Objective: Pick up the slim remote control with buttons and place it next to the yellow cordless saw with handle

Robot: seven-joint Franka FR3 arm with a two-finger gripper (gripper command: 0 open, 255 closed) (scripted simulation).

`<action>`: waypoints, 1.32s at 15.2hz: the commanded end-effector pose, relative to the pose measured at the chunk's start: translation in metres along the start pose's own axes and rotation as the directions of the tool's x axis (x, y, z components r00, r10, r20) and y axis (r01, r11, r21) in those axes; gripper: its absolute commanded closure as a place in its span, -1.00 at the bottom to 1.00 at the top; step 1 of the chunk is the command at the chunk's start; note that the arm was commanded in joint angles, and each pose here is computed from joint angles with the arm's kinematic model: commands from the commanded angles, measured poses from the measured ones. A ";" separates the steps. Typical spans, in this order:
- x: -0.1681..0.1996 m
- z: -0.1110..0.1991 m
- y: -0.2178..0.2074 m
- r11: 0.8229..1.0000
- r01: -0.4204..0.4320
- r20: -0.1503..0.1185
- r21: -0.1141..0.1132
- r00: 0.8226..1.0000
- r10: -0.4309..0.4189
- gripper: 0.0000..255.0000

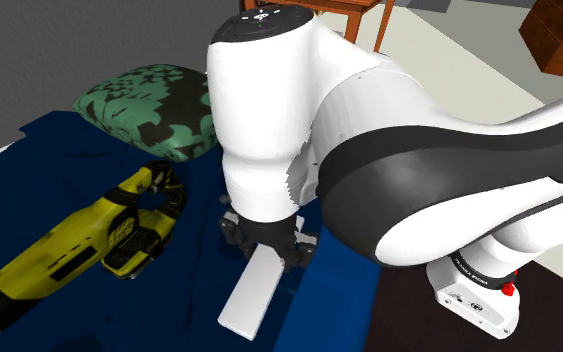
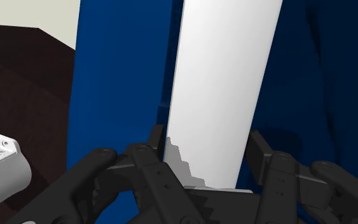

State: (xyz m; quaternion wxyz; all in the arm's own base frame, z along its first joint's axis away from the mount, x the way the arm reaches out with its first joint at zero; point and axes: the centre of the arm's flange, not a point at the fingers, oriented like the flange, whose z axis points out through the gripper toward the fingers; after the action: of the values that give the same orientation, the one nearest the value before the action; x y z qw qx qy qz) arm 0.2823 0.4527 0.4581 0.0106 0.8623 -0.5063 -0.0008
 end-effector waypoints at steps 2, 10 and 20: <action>0.000 0.015 -0.001 1.000 0.000 0.000 0.001 1.000 0.000 1.00; 0.000 0.058 -0.002 1.000 0.000 0.000 0.001 1.000 0.000 1.00; -0.001 0.114 -0.003 1.000 0.000 0.000 0.001 1.000 0.000 1.00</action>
State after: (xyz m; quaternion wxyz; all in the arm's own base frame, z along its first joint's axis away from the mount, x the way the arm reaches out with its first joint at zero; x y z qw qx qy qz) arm 0.2846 0.4533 0.3518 0.0104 0.8621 -0.5066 -0.0011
